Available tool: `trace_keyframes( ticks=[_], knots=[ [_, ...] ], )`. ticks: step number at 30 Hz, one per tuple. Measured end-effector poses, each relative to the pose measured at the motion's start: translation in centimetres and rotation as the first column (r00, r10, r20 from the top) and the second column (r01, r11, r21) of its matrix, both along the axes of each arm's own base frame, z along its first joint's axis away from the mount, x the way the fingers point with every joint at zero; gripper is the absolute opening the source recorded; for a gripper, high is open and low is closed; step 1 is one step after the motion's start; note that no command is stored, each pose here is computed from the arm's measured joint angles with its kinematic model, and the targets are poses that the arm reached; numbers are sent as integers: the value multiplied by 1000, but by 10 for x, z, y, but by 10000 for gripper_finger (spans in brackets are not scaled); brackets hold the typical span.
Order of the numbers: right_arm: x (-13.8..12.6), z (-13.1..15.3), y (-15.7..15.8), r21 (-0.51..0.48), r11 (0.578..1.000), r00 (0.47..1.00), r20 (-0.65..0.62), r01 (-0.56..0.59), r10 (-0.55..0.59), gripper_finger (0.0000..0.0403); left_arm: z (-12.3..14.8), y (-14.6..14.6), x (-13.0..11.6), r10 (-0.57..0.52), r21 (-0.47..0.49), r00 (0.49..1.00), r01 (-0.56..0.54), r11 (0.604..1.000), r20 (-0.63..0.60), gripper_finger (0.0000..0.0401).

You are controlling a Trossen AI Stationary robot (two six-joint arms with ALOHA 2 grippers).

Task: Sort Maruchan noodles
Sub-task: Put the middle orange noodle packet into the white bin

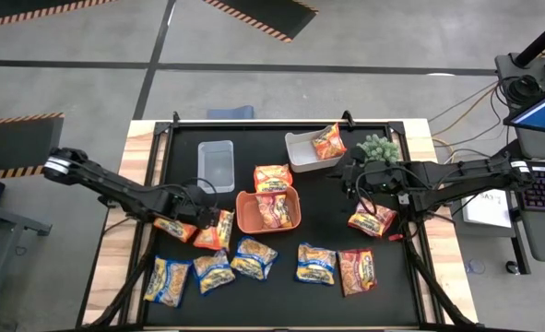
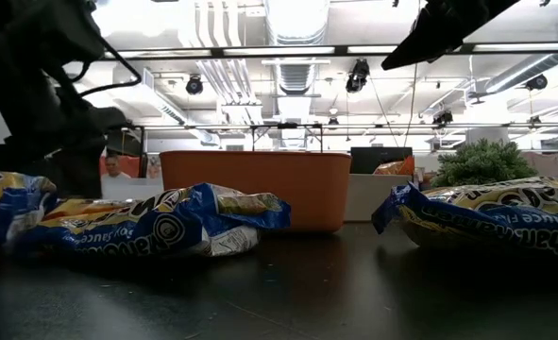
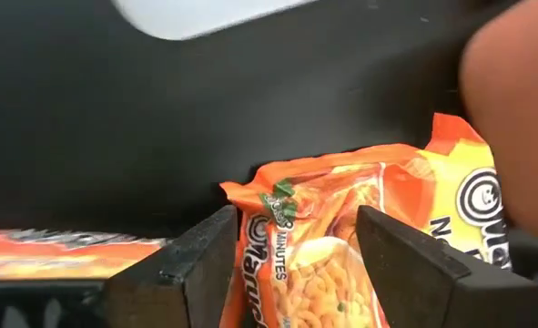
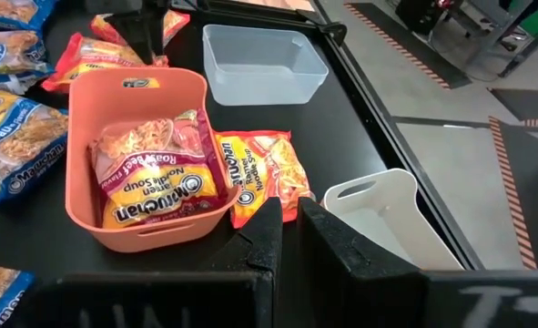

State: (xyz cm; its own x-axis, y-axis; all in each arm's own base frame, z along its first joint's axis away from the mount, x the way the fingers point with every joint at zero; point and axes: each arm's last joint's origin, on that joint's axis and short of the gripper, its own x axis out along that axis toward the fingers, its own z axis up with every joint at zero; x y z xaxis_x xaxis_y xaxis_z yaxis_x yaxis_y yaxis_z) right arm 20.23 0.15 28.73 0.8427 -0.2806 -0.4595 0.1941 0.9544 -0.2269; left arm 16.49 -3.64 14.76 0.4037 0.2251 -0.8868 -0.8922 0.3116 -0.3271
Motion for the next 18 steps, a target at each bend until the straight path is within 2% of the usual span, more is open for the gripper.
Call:
trace_keyframes(
  ticks=[9,14,18],
  knots=[
    [0,0,0,-1,1000,1000,-4,0,0,27,-12,-3,10,4,-8,999,-4,1000,-32,181],
    [0,-1,0,-1,1000,1000,-7,0,0,27,-15,-4,14,-3,-4,998,3,1000,-59,134],
    [0,-1,0,0,1000,1000,-7,0,0,27,-11,-6,17,-59,-7,996,59,998,-68,78]
  ],
)
